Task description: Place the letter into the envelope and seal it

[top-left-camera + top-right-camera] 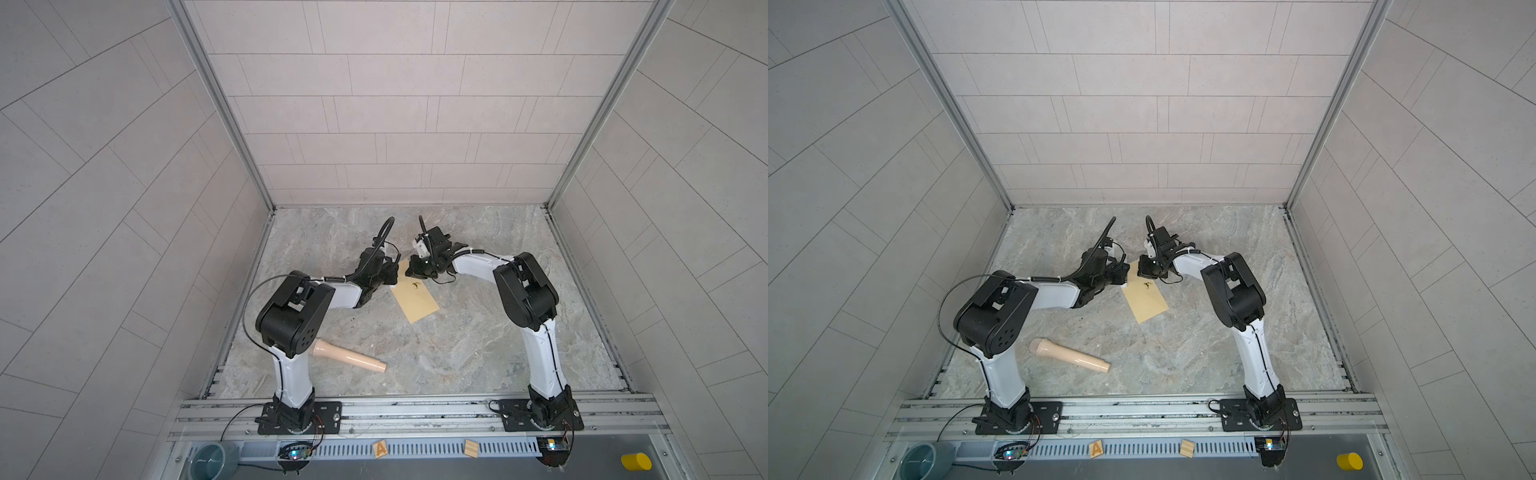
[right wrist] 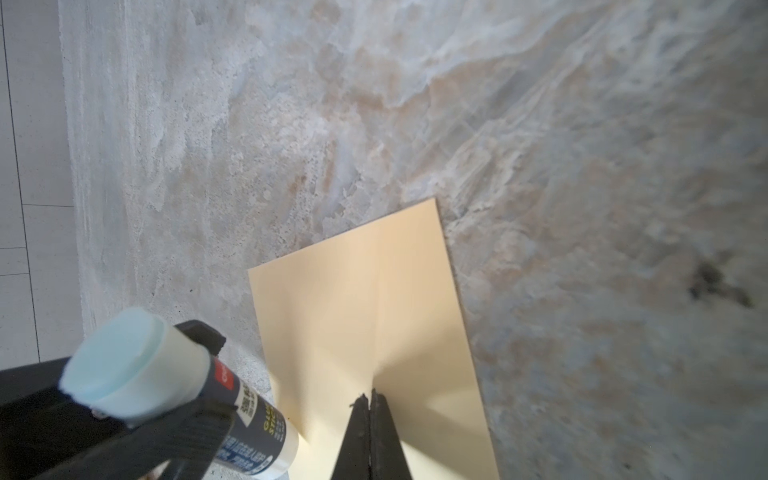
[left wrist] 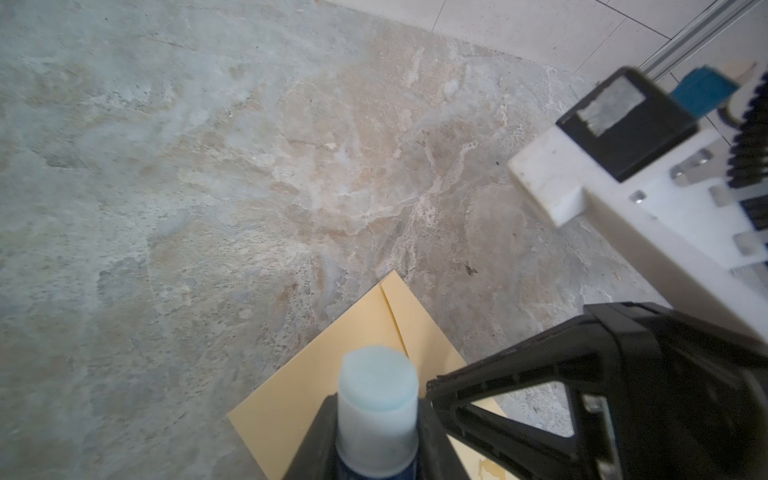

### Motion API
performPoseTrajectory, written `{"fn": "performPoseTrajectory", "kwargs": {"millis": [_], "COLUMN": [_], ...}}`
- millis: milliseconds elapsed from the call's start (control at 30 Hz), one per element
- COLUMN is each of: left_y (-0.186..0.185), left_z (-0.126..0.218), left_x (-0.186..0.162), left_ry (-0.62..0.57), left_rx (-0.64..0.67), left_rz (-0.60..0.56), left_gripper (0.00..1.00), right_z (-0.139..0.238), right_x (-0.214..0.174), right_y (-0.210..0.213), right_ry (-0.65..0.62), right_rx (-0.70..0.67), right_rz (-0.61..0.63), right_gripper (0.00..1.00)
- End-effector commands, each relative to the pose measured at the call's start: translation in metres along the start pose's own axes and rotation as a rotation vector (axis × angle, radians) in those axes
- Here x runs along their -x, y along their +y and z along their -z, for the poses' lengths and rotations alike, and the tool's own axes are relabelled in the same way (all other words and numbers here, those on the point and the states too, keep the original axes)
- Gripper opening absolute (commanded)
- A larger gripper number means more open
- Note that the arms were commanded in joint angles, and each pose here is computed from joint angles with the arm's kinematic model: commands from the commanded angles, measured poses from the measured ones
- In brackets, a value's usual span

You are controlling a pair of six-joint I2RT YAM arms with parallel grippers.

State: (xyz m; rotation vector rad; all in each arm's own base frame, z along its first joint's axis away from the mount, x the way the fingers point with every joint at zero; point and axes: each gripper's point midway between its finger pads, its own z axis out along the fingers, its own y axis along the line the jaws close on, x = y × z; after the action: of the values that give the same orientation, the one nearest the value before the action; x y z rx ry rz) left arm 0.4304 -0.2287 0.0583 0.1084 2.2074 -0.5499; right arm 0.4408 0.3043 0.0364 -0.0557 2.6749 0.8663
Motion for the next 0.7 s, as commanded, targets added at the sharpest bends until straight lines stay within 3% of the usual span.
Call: {"fn": "performPoseTrajectory", "kwargs": {"millis": [0, 667], "left_y": [0.004, 0.007], "left_z": [-0.006, -0.01], "left_x": [0.0, -0.008], "left_ry": [0.003, 0.018], "left_rx": [0.004, 0.009], "left_rz": [0.001, 0.013], "left_gripper": [0.0, 0.0], "right_z": [-0.009, -0.011], "right_x": [-0.006, -0.018], "right_y": [-0.01, -0.018], "right_ry": [0.02, 0.071], "right_rx": [-0.049, -0.07], "right_rz": [0.011, 0.021], "right_gripper": [0.0, 0.0]}}
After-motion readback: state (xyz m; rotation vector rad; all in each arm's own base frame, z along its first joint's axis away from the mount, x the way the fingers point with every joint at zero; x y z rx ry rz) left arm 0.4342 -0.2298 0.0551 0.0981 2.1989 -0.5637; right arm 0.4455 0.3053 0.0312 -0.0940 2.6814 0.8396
